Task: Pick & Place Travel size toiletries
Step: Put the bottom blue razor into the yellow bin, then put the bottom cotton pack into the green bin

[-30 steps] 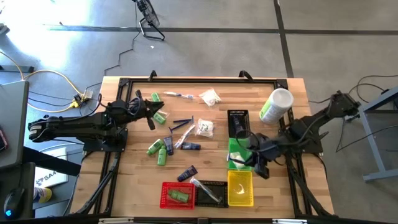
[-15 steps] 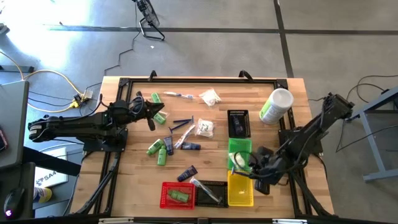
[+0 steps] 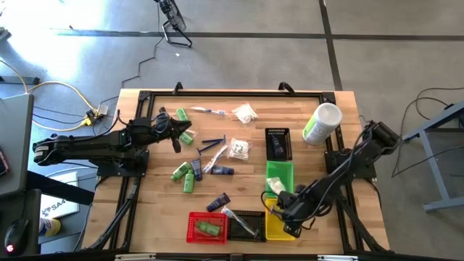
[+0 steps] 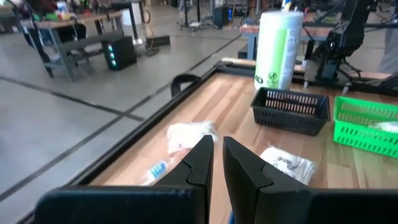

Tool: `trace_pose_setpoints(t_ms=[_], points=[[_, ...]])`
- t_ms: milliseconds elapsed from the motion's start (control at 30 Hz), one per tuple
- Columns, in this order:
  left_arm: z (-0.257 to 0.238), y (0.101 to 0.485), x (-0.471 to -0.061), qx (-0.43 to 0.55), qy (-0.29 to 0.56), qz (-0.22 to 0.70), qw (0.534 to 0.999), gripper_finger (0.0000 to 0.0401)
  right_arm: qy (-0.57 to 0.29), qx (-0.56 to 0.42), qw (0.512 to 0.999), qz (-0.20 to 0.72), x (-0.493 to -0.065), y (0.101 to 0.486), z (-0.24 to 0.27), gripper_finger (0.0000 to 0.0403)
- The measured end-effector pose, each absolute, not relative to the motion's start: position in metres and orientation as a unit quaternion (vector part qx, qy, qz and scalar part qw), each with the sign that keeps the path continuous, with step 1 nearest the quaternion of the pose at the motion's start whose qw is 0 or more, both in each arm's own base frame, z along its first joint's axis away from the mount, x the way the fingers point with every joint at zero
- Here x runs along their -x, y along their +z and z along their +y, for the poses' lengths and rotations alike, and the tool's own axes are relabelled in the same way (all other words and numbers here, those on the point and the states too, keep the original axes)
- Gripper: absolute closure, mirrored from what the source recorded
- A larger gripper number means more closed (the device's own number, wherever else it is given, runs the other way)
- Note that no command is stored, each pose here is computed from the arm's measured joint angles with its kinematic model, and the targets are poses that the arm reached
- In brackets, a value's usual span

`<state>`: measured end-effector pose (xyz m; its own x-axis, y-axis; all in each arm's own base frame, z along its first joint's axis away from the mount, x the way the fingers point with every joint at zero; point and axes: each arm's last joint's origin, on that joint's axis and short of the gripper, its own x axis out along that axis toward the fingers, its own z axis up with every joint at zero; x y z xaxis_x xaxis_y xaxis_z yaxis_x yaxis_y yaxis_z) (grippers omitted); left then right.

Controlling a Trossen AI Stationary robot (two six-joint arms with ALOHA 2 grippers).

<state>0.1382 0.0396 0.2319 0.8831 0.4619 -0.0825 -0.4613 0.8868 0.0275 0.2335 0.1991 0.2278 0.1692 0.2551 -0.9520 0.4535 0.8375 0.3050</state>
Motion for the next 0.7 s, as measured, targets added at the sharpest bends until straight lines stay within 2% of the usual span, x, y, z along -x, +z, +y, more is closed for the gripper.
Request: trace_pose_setpoints(t_ms=[367,500,700], points=[[0.0396,0.2333,-0.1383,-0.011,0.237,0.038,0.971,0.0371,-0.138,-0.354,0.673,0.635,-0.2371,0.2211,0.2027,0.0361],[0.0396,0.2333,-0.1383,-0.011,0.238,0.038,0.971,0.0371,-0.153,-0.358,0.680,0.621,-0.2378,0.2210,0.2019,0.0330],[0.0396,0.2321,-0.1382,-0.009,0.237,0.044,0.970,0.0371,-0.137,-0.341,0.688,0.625,-0.2378,0.2211,0.2019,0.0261]])
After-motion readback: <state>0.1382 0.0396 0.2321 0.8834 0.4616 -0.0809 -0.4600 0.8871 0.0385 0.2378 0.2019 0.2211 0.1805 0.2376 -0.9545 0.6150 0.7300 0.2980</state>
